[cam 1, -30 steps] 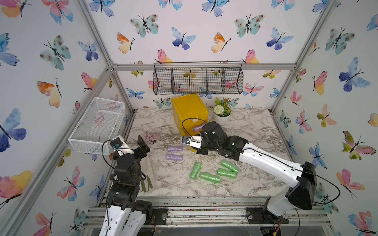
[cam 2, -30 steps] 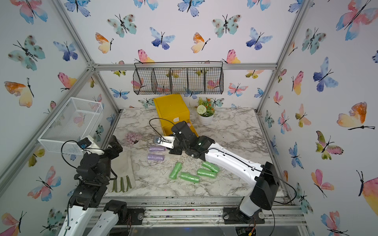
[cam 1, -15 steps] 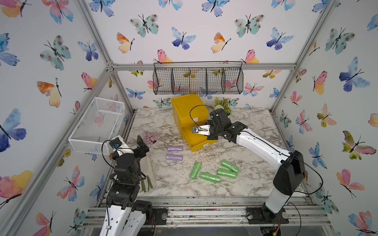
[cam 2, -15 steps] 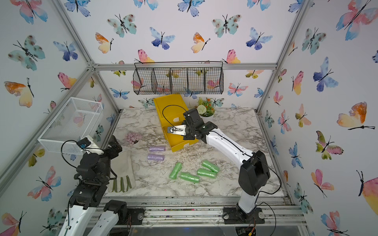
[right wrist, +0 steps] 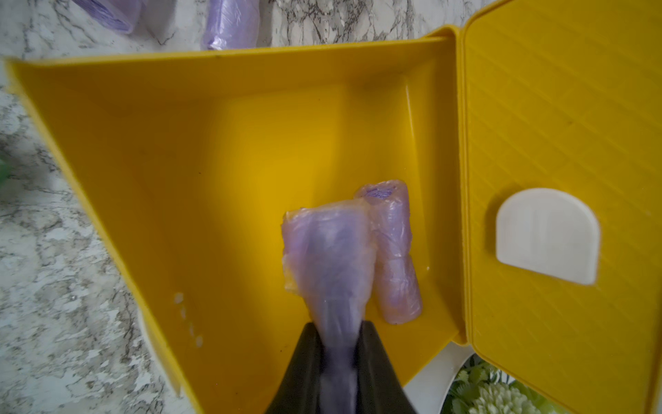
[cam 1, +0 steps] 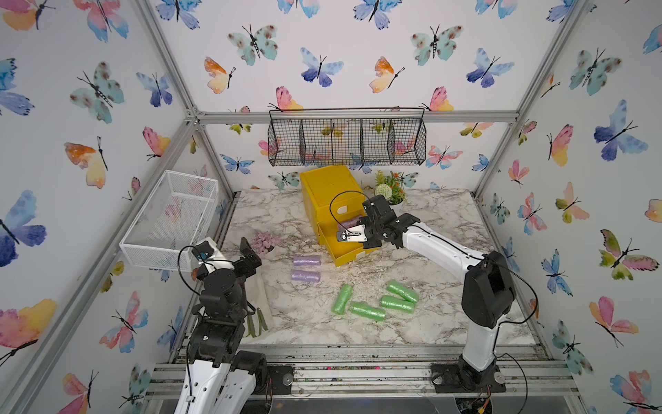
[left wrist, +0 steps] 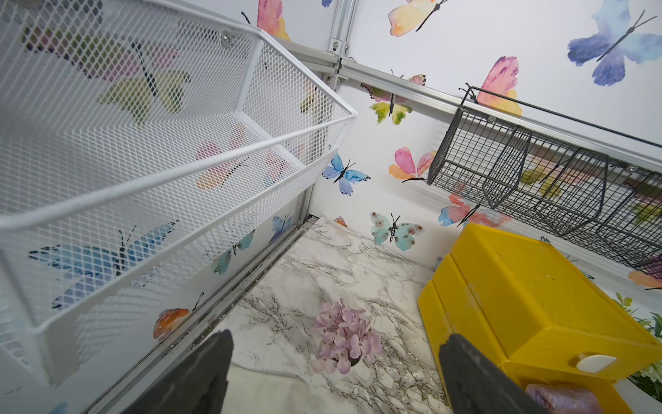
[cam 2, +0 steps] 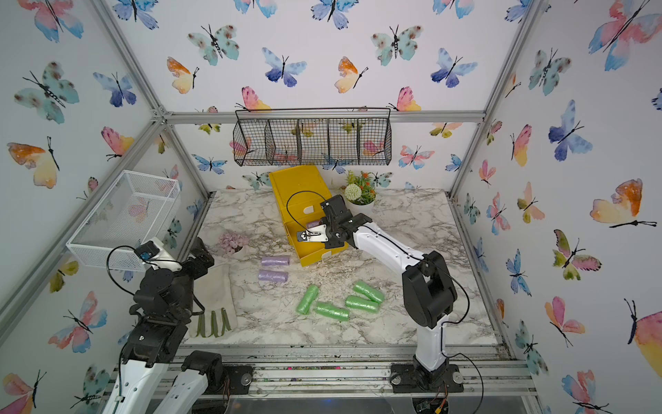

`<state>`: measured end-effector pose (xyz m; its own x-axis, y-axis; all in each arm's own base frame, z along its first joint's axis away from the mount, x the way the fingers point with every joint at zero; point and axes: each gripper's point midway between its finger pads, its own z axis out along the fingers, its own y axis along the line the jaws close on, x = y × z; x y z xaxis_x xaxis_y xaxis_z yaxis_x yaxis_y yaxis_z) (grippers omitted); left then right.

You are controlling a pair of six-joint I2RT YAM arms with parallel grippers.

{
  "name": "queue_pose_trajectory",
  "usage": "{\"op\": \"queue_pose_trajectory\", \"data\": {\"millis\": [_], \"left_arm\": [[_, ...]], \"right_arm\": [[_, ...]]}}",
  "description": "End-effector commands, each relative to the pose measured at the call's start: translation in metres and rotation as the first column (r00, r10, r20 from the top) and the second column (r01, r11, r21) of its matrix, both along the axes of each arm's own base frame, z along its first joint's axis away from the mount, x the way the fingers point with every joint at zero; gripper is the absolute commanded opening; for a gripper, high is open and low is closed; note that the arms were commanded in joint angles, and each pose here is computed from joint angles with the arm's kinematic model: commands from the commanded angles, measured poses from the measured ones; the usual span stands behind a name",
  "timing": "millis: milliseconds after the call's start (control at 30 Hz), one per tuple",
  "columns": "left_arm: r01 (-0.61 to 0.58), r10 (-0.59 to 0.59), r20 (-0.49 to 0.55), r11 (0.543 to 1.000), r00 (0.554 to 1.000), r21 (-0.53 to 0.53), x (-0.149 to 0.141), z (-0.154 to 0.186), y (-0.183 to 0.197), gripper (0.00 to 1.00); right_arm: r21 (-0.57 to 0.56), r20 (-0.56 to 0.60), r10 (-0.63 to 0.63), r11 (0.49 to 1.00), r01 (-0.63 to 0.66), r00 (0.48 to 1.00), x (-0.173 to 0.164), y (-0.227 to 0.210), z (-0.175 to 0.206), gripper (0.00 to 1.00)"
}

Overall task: Sort the rolls of trash bags by color and place them into the drawer
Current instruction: Place the roll of trash bags in the drawer.

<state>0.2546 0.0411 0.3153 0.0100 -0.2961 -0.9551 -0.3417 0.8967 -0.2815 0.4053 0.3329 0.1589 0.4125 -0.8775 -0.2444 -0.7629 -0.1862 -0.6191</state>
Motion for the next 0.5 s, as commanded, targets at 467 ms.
{"op": "queue_pose_trajectory", "data": {"millis": [467], "left_arm": [[0.0, 0.0, 0.011, 1.0, 1.0, -0.002, 0.0, 0.006, 0.001, 0.95]], "right_arm": [[0.045, 0.056, 0.097, 0.994, -0.099, 0.994, 0.028, 0.008, -0.009, 0.19]]}}
